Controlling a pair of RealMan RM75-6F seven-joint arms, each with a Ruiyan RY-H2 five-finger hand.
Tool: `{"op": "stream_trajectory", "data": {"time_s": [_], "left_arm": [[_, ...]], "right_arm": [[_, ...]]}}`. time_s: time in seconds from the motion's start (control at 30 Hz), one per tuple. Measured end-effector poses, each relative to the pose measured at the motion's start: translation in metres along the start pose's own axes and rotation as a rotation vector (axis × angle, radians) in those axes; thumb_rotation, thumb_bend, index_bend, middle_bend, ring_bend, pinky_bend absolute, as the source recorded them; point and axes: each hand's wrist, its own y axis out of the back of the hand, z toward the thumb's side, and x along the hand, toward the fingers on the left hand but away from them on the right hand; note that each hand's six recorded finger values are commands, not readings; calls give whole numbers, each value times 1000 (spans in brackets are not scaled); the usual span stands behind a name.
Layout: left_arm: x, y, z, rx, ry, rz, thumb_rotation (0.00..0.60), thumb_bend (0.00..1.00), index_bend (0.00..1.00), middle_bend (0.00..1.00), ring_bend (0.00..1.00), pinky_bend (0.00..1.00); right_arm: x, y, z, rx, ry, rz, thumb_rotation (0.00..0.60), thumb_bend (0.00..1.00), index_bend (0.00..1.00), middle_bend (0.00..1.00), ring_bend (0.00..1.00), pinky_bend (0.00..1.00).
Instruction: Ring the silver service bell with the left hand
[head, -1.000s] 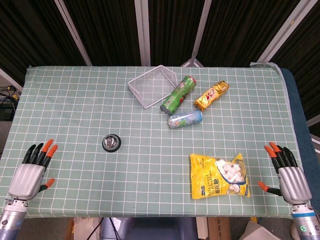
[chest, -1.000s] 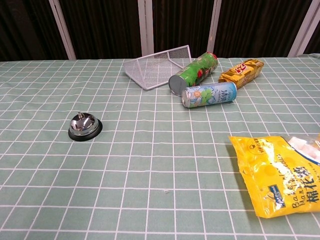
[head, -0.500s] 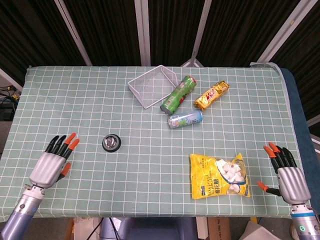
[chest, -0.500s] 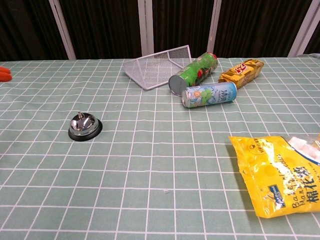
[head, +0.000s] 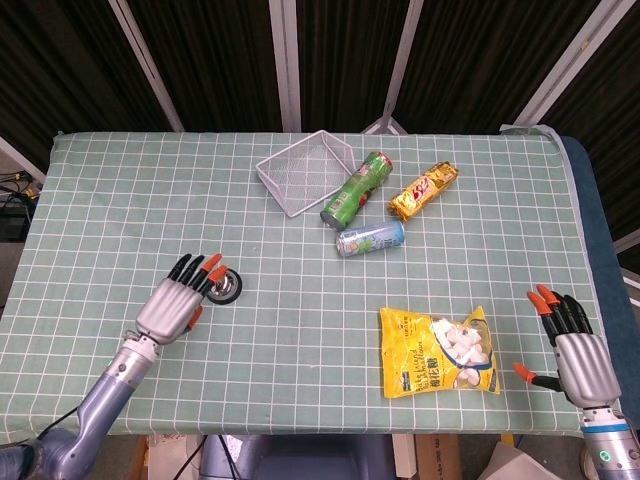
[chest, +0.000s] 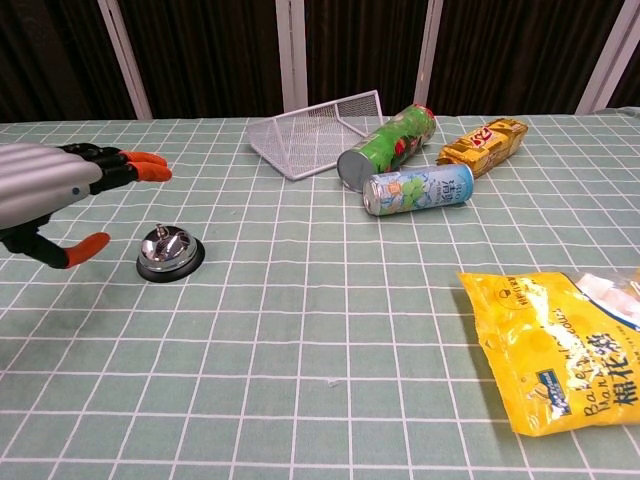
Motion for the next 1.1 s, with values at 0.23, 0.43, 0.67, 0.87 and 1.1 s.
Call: {"op": "stream_trajectory", "data": {"time_s": [0.23,0.43,0.67,0.87,1.1], "left_arm": [[15,-13,6,18,4,-43,600,681,0,0,0,0],[20,-30,5,50,16,-88,600,683,0,0,0,0],[20,-54,-4,87,45,-148,600,686,0,0,0,0],[18,-68,-9,103,50,-201,600,688,0,0,0,0],[21,-56,-13,81,69,-152,600,688,0,0,0,0]], "right_arm": [[0,0,0,-11,-2,4,600,160,0,0,0,0],[0,0,0,-11,-5,5,600,160,0,0,0,0],[0,0,0,-18,-8,6,600,160,0,0,0,0],[0,1,0,-23,-9,4,600,159,0,0,0,0],[0,1,0,-30,-7,5,600,160,0,0,0,0]]}}
